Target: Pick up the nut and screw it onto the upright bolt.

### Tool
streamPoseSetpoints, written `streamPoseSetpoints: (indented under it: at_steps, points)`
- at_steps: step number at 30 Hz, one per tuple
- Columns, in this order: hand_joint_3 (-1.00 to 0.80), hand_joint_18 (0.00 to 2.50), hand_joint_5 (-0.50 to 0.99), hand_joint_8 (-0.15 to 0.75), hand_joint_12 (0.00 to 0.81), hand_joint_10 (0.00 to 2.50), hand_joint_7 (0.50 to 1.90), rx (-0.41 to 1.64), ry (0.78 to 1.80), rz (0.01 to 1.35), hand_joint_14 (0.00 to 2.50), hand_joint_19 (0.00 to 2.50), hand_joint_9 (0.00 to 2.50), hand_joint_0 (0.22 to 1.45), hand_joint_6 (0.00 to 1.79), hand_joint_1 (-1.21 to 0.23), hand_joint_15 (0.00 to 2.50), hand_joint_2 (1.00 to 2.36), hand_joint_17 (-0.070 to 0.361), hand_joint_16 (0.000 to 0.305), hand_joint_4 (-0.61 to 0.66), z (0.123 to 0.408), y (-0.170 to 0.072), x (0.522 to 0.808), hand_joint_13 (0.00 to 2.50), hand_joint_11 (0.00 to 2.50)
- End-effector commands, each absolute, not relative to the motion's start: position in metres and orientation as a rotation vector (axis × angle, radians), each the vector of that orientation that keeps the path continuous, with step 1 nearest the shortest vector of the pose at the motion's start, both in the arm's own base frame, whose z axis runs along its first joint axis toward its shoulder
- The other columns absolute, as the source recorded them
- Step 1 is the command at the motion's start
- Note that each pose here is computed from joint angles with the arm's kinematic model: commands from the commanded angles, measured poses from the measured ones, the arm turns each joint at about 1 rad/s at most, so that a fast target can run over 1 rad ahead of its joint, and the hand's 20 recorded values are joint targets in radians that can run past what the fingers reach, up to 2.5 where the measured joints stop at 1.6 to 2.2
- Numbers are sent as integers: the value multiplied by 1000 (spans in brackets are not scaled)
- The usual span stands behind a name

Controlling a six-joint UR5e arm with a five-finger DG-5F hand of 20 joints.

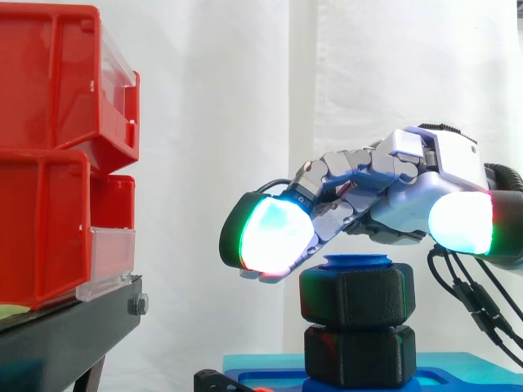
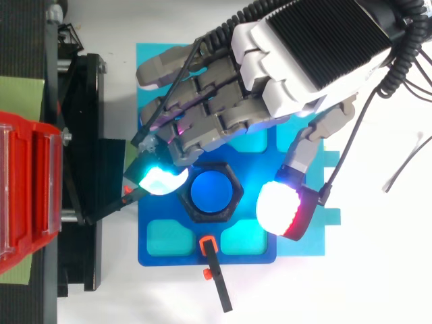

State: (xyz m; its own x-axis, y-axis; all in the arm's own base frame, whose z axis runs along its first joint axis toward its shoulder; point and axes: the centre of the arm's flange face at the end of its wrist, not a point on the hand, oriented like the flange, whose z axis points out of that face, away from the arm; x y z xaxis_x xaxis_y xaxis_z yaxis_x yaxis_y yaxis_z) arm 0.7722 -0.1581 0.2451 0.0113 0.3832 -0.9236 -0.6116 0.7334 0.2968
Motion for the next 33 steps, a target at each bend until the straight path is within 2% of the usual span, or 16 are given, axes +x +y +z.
streamPoseSetpoints:
  at_steps: [1, 21, 23, 33]
  points:
    - [-500, 283, -131, 309, 401, 0, 649, -208, 1354, 784, 0, 0, 727, 467, 502, -408, 0, 1000, 150, 67, 221, 244, -158, 772, 589, 0]
    - [-500, 307, -119, 317, 402, 0, 682, -209, 1355, 778, 0, 0, 760, 472, 502, -408, 0, 1000, 146, 65, 241, 243, -160, 772, 616, 0]
    - [-500, 312, -119, 317, 404, 0, 679, -202, 1365, 781, 0, 0, 763, 472, 502, -407, 0, 1000, 146, 65, 241, 235, -161, 772, 619, 0]
    - [-500, 327, -115, 318, 402, 0, 690, -197, 1368, 780, 0, 0, 773, 474, 502, -406, 0, 1000, 145, 65, 245, 231, -162, 772, 628, 0]
